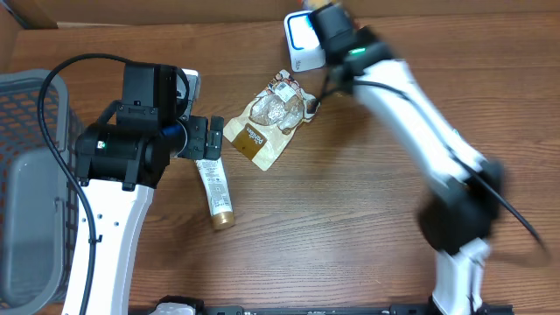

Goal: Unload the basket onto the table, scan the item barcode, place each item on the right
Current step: 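Hold the pasta pack in front of the white scanner, then carry the pasta pack right and release it beside the mint packet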

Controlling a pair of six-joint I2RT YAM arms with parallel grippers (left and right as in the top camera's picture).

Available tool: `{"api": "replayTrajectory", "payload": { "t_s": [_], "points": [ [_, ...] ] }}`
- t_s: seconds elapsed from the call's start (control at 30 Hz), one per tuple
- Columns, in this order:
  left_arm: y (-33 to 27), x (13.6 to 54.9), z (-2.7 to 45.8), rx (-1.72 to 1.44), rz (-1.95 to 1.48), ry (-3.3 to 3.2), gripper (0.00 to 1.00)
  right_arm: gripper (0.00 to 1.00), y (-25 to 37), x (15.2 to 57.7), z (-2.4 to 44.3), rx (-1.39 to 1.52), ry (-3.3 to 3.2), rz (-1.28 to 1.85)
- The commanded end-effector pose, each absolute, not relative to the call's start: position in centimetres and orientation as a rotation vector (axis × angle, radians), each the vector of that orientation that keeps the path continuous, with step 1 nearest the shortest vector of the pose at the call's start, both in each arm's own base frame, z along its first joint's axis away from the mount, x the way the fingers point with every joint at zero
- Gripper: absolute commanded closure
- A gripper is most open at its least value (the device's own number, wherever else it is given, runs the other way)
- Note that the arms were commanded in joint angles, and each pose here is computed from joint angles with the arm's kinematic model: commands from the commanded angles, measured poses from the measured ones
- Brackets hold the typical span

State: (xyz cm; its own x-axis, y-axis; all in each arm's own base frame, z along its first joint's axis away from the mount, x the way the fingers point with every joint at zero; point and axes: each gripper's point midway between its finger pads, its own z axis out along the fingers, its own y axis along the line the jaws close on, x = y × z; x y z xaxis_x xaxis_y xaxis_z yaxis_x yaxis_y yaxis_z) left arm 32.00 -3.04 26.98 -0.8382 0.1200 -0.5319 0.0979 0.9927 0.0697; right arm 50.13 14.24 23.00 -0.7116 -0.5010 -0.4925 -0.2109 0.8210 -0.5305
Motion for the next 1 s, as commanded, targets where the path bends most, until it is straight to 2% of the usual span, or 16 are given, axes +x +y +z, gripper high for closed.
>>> {"api": "replayTrajectory", "payload": {
  "t_s": [0.0, 0.13, 0.27, 0.7, 0.77, 0.87, 0.97],
  "points": [
    [-3.0, 32.2, 27.1, 0.175, 0.067, 2.566, 0.00, 0.96, 12.7, 44.5, 36.9, -0.058, 2.239, 0.169],
    [-3.0, 32.2, 27.1, 0.175, 0.067, 2.566, 0.00, 0.96, 9.2, 40.7, 37.3, 0.033, 2.343, 0.500],
    [-3.0, 32.2, 27.1, 0.175, 0.067, 2.566, 0.00, 0.96, 4.3, 39.5, 34.5, 0.226, 2.462, 0.629],
    [-3.0, 32.2, 27.1, 0.174, 0.067, 2.566, 0.00, 0.96, -3.6, 42.4, 16.7, 0.826, 2.502, 0.819],
    [-3.0, 32.2, 27.1, 0.175, 0.067, 2.566, 0.01, 0.96, -4.8, 42.7, 12.9, 1.001, 2.441, 0.849],
    [-3.0, 32.2, 27.1, 0.175, 0.067, 2.566, 0.01, 0.86, -5.4, 42.9, 9.7, 1.080, 2.382, 0.864],
    [-3.0, 32.2, 27.1, 0.174, 0.067, 2.566, 0.00, 0.65, -5.4, 42.8, 7.8, 1.077, 2.347, 0.864]
  ]
}}
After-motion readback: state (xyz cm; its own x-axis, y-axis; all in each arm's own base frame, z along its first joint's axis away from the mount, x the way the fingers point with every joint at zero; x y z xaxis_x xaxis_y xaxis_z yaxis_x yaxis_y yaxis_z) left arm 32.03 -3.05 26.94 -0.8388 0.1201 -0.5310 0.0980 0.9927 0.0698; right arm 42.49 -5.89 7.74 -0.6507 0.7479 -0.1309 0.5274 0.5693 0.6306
